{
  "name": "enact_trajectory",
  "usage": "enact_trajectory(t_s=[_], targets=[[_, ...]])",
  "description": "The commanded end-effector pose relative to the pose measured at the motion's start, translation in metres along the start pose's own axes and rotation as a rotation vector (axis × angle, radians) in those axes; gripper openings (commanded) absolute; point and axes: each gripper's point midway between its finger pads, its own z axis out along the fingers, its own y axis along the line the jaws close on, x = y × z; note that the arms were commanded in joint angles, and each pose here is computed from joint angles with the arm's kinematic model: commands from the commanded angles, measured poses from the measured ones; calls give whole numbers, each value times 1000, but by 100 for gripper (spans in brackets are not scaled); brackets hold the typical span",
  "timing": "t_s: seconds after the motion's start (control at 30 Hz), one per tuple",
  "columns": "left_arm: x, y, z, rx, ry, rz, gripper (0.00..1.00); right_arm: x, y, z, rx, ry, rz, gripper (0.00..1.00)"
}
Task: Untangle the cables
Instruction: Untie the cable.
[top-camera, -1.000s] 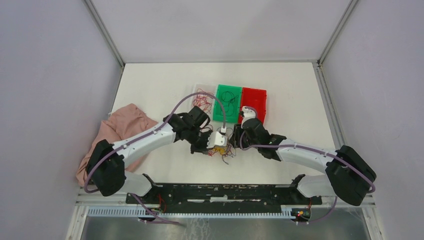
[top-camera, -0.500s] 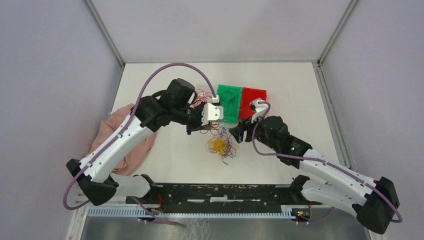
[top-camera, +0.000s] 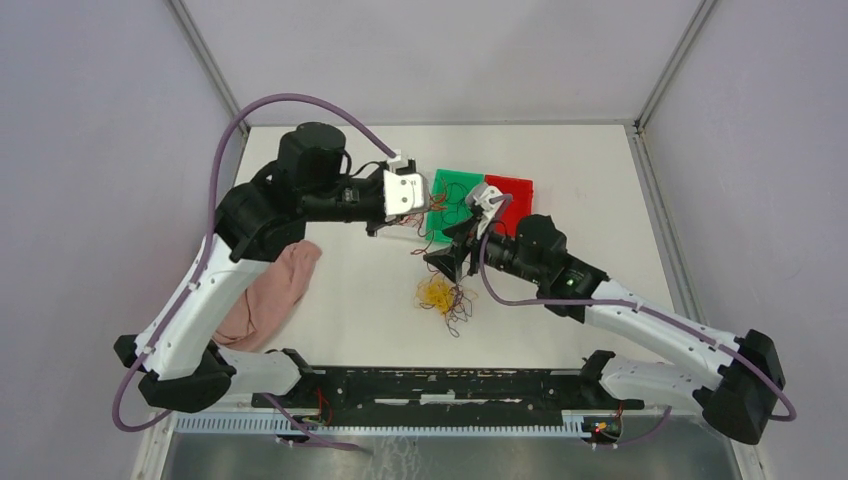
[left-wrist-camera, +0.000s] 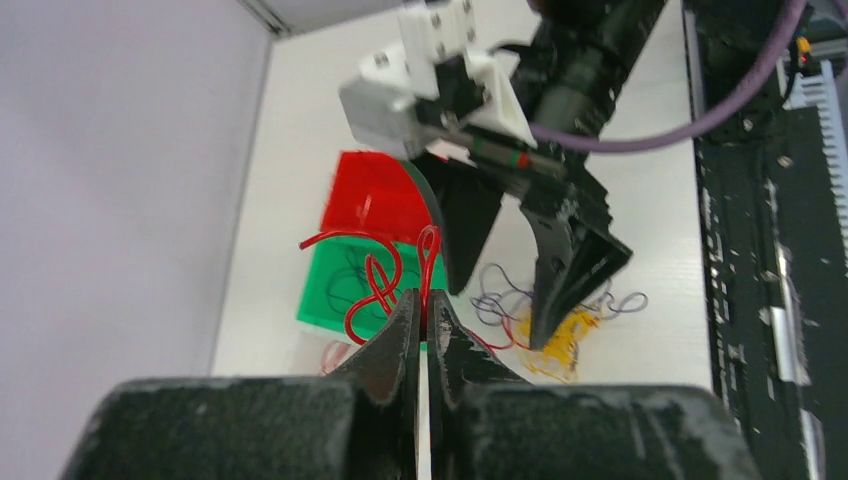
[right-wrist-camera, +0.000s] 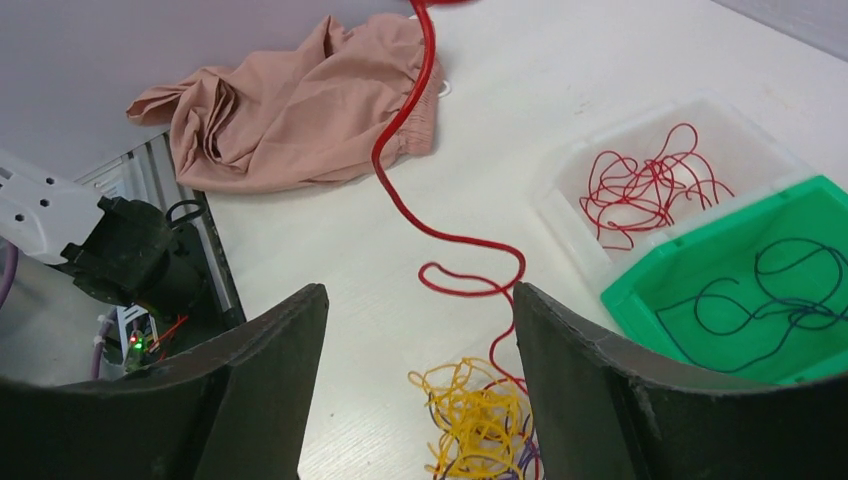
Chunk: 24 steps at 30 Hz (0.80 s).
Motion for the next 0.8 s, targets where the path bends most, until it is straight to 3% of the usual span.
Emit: enact_trajectory(t_s=[0.0, 0.2, 0.4, 0.77], targets=[[-60, 31, -27, -161, -186, 97, 3, -54, 5, 17, -7, -155, -87, 75], [-97, 37, -44, -192, -297, 149, 3, -58, -13, 48, 68, -184, -93, 75], [-143, 60, -75, -329, -424, 274, 3, -42, -24, 68, 111, -172, -70, 75], [-229, 100, -144, -652, -690, 508, 3, 35, -33, 91, 141, -55, -2, 72]])
